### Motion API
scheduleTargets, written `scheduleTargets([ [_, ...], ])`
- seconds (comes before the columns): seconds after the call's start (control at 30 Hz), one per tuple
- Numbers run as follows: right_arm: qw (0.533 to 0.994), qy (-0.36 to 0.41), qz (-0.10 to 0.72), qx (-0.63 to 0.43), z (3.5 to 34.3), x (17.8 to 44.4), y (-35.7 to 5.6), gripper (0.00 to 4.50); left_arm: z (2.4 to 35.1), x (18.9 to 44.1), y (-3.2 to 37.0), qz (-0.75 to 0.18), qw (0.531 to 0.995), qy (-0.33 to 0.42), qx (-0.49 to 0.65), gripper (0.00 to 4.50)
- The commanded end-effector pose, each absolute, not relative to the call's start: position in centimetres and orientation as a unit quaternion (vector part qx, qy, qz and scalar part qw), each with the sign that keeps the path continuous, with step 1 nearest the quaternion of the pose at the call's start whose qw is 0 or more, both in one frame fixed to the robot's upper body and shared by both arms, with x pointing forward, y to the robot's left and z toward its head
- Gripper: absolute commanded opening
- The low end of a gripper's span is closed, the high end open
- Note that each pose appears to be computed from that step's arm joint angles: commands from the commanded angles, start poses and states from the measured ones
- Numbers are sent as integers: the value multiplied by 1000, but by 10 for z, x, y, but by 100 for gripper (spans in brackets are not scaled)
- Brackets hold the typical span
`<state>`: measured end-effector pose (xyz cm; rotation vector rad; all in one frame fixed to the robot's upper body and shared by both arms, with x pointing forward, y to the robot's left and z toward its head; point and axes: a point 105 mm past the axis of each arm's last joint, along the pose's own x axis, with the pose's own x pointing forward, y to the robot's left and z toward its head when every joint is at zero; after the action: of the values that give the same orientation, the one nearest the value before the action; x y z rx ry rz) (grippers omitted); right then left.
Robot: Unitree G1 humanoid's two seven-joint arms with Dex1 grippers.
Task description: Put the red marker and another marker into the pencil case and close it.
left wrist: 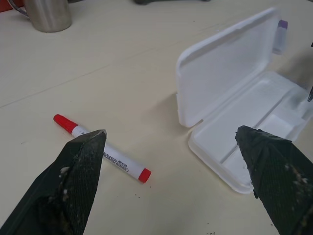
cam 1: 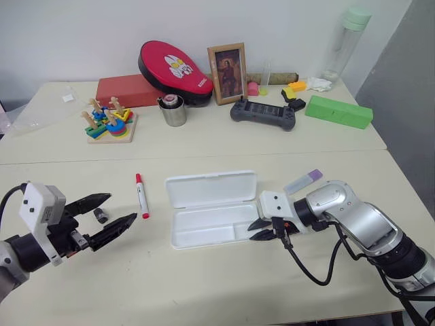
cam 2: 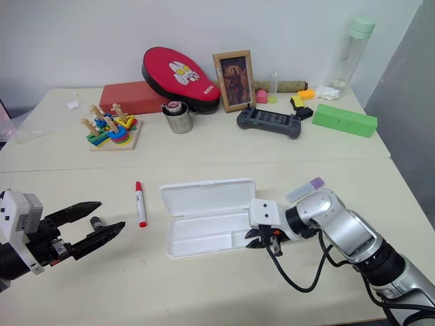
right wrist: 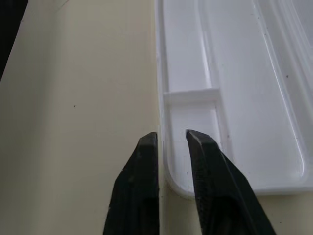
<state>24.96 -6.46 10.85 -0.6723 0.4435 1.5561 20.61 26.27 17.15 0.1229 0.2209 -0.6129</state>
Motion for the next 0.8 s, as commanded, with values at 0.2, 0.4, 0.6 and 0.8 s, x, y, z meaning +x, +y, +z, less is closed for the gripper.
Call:
scheduleTargets([
  [0.2, 649, 173, 683, -287, 119, 252, -64, 320, 176, 208, 263, -304, 944, 106, 70, 450],
  [0.4, 661, 146, 697, -238, 139, 252, -61, 448, 176, 208, 263, -304, 945, 105, 65, 450],
  [0.6, 688, 102, 696, -180, 165, 258, -68, 448, 175, 203, 258, -308, 944, 106, 56, 450],
  [0.8, 706, 73, 690, -141, 177, 259, -78, 448, 176, 199, 254, -305, 946, 100, 50, 450],
])
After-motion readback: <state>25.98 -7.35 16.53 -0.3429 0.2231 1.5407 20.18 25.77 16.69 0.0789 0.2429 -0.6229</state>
